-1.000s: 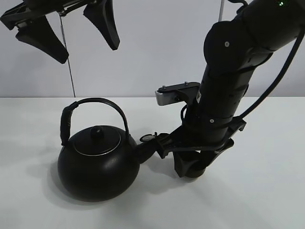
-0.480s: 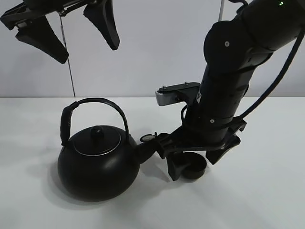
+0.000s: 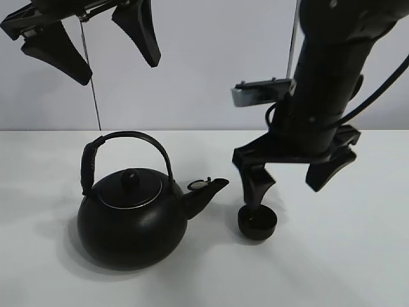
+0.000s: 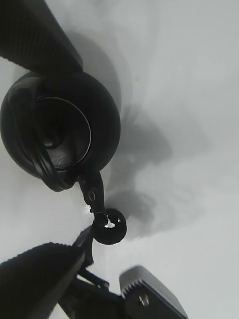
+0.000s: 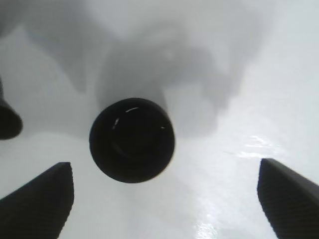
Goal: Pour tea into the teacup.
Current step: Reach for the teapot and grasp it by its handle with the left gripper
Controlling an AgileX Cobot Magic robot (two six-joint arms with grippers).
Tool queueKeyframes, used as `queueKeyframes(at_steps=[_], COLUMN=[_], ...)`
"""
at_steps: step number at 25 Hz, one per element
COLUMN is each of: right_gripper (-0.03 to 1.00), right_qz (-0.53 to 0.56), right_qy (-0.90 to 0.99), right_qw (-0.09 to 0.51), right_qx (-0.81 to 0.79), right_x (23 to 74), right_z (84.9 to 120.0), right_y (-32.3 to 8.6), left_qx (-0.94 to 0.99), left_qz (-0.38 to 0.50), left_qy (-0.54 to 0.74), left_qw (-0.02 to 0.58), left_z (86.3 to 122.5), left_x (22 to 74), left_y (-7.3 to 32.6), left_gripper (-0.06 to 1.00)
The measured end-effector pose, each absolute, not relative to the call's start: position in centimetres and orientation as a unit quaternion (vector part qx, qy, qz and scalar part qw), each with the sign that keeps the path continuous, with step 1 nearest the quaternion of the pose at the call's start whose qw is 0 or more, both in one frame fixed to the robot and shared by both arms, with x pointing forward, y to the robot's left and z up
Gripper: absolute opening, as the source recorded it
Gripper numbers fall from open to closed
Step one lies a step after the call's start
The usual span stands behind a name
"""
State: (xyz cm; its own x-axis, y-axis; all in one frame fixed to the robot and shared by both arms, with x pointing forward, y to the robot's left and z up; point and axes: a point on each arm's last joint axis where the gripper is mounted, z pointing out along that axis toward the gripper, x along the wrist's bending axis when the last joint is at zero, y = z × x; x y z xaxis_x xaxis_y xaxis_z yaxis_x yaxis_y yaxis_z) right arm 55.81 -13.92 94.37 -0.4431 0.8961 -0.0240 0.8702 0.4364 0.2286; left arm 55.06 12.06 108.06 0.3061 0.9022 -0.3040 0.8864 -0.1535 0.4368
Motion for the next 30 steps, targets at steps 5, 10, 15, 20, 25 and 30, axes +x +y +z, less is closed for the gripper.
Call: queueKeyframes(at_steps=[5, 10, 15, 20, 25, 30], right_gripper=[0.69, 0.69, 0.69, 0.69, 0.69, 0.69], right_qz=[0.133, 0.205, 0.242, 0.247, 0.248, 0.251], right_qy=[0.795, 0.726, 0.704, 0.701, 0.691, 0.684], right_qw=[0.087, 0.086, 0.092, 0.09, 0.086, 0.085], right_qx=[0.585, 0.65, 0.661, 0.663, 0.673, 0.68], right_x=[56.5, 56.3, 55.7, 55.6, 55.6, 55.7], right_z=[98.7, 102.6, 104.9, 105.0, 105.0, 105.1], right_y=[-18.3, -21.7, -22.4, -22.3, -22.3, -22.3], left_qx=[0.759, 0.759, 0.759, 0.758, 0.758, 0.758], left_qz=[0.014, 0.014, 0.015, 0.016, 0.016, 0.016], left_qy=[0.589, 0.589, 0.589, 0.589, 0.589, 0.589], left_qw=[0.277, 0.277, 0.277, 0.28, 0.28, 0.28], left_z=[108.1, 108.1, 108.1, 108.1, 108.1, 108.1], left_x=[55.1, 55.1, 55.1, 55.1, 55.1, 55.1], left_y=[12.1, 12.1, 12.1, 12.0, 12.0, 12.0], left_gripper=[0.65, 0.65, 0.65, 0.65, 0.65, 0.65])
